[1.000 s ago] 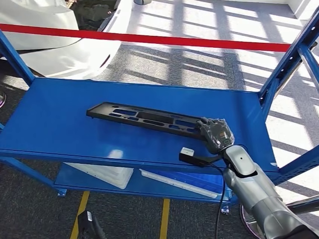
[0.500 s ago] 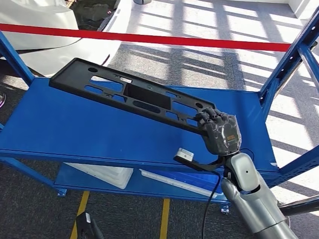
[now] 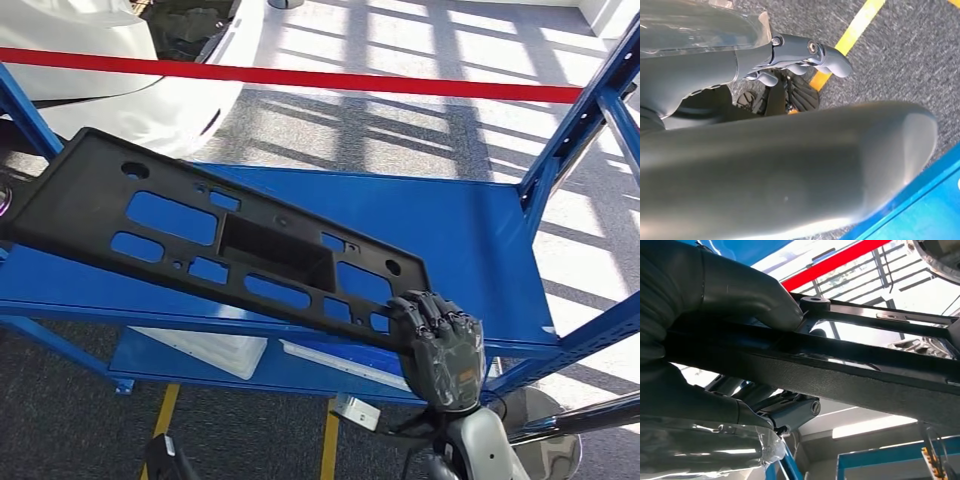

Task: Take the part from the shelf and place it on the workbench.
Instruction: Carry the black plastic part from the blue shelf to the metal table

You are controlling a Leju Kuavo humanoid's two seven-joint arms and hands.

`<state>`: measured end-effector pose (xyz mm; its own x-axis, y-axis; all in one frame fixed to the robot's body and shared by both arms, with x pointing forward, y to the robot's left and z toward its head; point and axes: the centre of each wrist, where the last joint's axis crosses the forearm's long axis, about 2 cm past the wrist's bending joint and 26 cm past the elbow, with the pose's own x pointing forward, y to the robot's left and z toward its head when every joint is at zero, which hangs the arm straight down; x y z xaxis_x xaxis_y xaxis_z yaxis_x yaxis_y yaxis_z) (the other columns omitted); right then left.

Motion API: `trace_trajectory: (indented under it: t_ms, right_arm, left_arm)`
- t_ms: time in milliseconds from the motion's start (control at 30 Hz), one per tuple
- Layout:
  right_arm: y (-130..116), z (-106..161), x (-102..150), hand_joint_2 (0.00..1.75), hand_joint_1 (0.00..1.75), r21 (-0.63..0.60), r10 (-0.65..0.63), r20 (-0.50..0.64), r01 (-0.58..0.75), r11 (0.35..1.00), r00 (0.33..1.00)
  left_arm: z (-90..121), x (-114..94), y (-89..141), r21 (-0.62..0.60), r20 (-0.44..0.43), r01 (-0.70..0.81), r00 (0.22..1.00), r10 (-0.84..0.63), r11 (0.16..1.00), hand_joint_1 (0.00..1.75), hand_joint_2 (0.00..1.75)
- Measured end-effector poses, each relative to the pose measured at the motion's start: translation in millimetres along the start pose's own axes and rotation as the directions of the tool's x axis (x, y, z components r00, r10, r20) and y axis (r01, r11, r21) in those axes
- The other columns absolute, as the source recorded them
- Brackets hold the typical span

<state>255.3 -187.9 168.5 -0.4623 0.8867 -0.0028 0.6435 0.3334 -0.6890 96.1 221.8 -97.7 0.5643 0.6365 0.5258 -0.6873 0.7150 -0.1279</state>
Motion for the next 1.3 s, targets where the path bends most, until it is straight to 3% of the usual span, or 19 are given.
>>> trace_trajectory:
  t_ms: [33,167,433,900,1300]
  right_arm:
    - [-3,4,4,1.75,1.75,0.001,0.007,0.001,-0.007,1.0,1.0]
    - [-13,20,17,1.75,1.75,0.008,0.027,-0.003,-0.027,1.0,1.0]
    - [-29,39,31,1.75,1.75,0.018,0.008,-0.014,-0.008,1.0,1.0]
    - [-35,44,36,1.75,1.75,0.017,-0.002,-0.014,0.002,1.0,1.0]
    - [-36,45,39,1.75,1.75,0.015,-0.011,-0.025,0.011,1.0,1.0]
  left_arm:
    - [0,0,1,0.003,0.004,-0.001,1.0,0.001,1.0,0.0,0.0]
    - [1,-2,4,0.022,0.028,-0.009,1.0,0.009,1.0,0.0,1.75]
    - [1,-3,7,0.043,0.048,-0.028,0.999,0.026,0.999,0.0,1.75]
    - [1,-4,7,0.032,0.056,-0.038,0.998,0.036,0.999,0.0,1.75]
    - [1,-4,10,0.104,-0.022,-0.027,0.999,0.03,0.994,0.0,1.75]
